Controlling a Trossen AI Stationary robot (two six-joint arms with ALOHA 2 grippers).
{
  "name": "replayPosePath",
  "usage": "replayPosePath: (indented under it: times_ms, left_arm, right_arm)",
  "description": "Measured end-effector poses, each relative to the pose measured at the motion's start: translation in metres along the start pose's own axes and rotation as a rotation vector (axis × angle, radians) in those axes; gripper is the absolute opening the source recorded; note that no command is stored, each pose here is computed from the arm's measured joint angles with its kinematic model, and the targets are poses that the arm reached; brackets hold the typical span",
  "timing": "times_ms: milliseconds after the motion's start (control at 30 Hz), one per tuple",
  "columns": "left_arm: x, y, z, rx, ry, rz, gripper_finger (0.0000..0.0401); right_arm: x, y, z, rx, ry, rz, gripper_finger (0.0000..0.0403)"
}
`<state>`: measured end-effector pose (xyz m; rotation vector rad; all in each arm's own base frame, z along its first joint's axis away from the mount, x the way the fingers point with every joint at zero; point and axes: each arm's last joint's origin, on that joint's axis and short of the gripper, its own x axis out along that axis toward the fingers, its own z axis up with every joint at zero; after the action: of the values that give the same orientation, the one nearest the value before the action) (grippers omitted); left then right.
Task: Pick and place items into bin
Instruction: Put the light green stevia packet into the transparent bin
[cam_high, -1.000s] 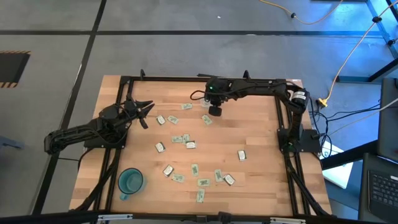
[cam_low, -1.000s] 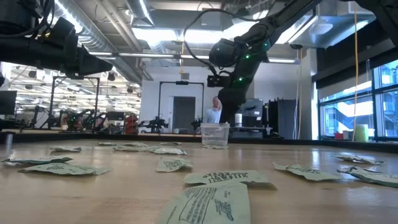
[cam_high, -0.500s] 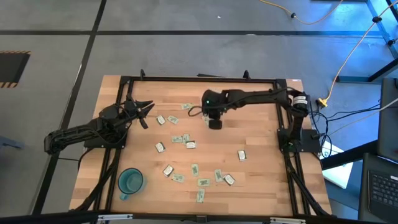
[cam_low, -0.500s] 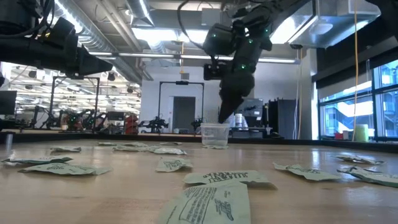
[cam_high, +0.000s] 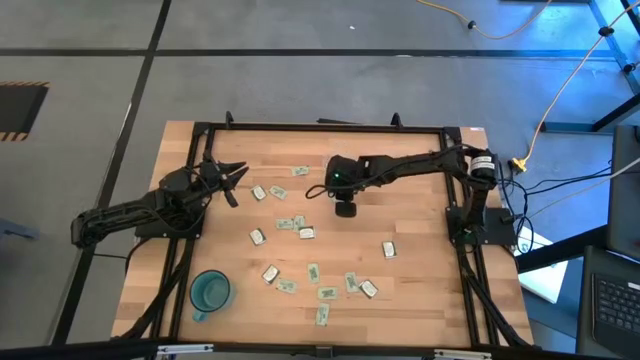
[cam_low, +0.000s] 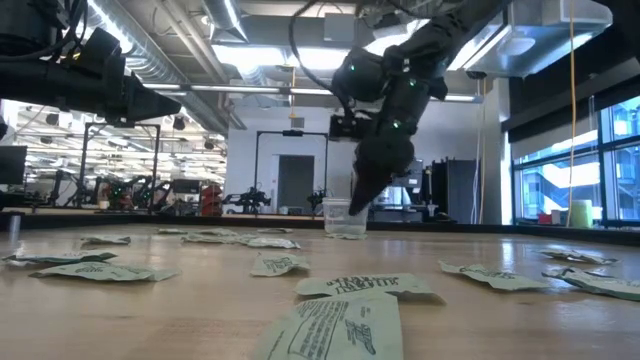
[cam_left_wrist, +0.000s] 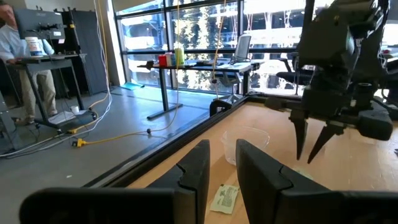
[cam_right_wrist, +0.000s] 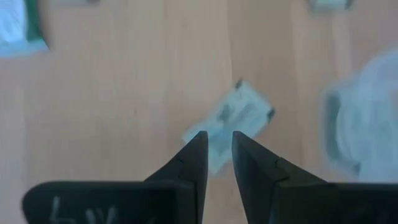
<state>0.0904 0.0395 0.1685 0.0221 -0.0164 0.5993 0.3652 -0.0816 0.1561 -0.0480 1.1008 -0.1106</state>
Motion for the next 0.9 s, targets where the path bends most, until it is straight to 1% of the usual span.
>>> replayPosePath:
  times_ms: [200,333,467,600,733,900]
  left_arm:
    - [0.000,0.000,0.000,0.000,0.000,0.000,0.0072]
    - [0.000,0.000,0.000,0.000,0.000,0.000,0.0072]
    - [0.000,0.000,0.000,0.000,0.000,0.000,0.0072]
    - [0.000,0.000,0.000,0.000,0.000,0.001,0.0072]
    - [0.000,0.000,0.000,0.001,0.002,0.000,0.0072]
    - [0.000,0.000,-0.001,0.002,0.008,0.001,0.0072]
  right_arm:
    - [0.008,0.002,-0.014,0.021,0.014,0.001,0.0077]
    - [0.013,0.002,-0.017,0.024,-0.031,-0.007,0.0077]
    - [0.017,-0.003,-0.023,0.063,-0.034,-0.016,0.0077]
    - [0.025,-0.009,-0.028,0.098,-0.006,-0.017,0.0074]
    - [0.033,-0.012,-0.033,0.117,0.025,0.022,0.0057]
    - [0.035,-0.012,-0.035,0.119,0.045,0.021,0.0019]
